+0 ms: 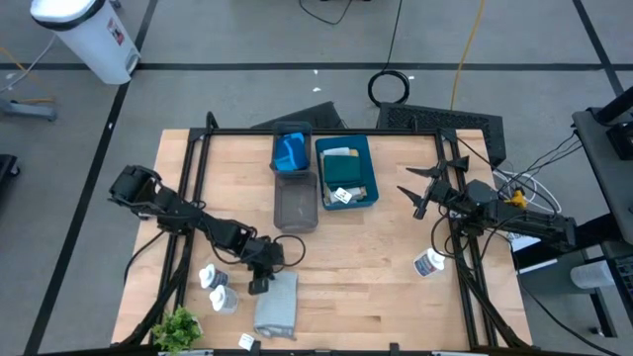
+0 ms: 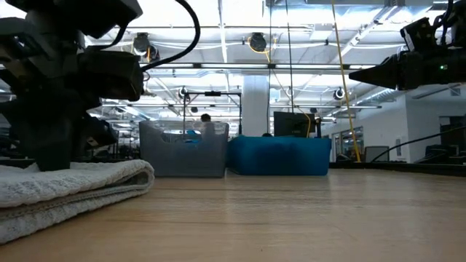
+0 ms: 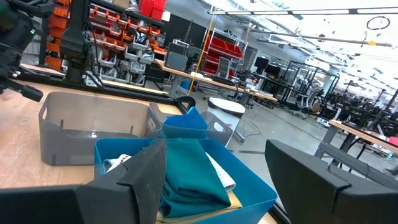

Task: Pick & Place Kitchen Items
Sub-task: Put the gray towel into the blue bin

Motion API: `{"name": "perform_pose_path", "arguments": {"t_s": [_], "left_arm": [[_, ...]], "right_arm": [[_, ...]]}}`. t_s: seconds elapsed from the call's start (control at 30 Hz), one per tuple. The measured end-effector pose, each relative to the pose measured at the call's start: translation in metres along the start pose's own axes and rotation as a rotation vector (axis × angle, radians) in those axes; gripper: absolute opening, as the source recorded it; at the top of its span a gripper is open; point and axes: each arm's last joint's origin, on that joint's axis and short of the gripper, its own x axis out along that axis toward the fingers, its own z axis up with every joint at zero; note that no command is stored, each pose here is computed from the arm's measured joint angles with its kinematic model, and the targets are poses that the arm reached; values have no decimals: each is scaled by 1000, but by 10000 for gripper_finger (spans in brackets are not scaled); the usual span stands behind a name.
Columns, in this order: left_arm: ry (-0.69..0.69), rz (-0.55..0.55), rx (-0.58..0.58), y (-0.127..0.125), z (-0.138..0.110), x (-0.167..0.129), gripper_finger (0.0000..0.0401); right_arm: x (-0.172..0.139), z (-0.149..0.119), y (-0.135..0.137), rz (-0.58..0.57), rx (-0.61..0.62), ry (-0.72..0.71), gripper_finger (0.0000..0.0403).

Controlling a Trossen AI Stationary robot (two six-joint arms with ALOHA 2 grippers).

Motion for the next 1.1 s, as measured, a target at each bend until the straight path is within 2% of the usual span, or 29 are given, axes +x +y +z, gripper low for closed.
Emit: {"name": "perform_pose_path", "arguments": {"t_s": [0.1, 0.2, 0.5, 0.63, 0.87, 1.1], "left_arm": [[-40, 45, 8, -4, 7, -3, 12], [-116, 112, 45, -12, 25, -12, 11], [-298, 317, 232, -53, 84, -63, 10], [-371, 404, 302, -64, 102, -83, 10], [-449, 500, 375, -55, 124, -99, 10], [-609, 551, 423, -34, 154, -120, 10]], "right_arm": [[0, 0, 0, 0, 0, 0, 247], [0, 0, 0, 0, 0, 0, 247], [0, 0, 0, 0, 0, 0, 247], [0, 0, 0, 0, 0, 0, 247], [0, 0, 0, 0, 0, 0, 247], [0, 3, -1, -10, -24, -29, 247]]}}
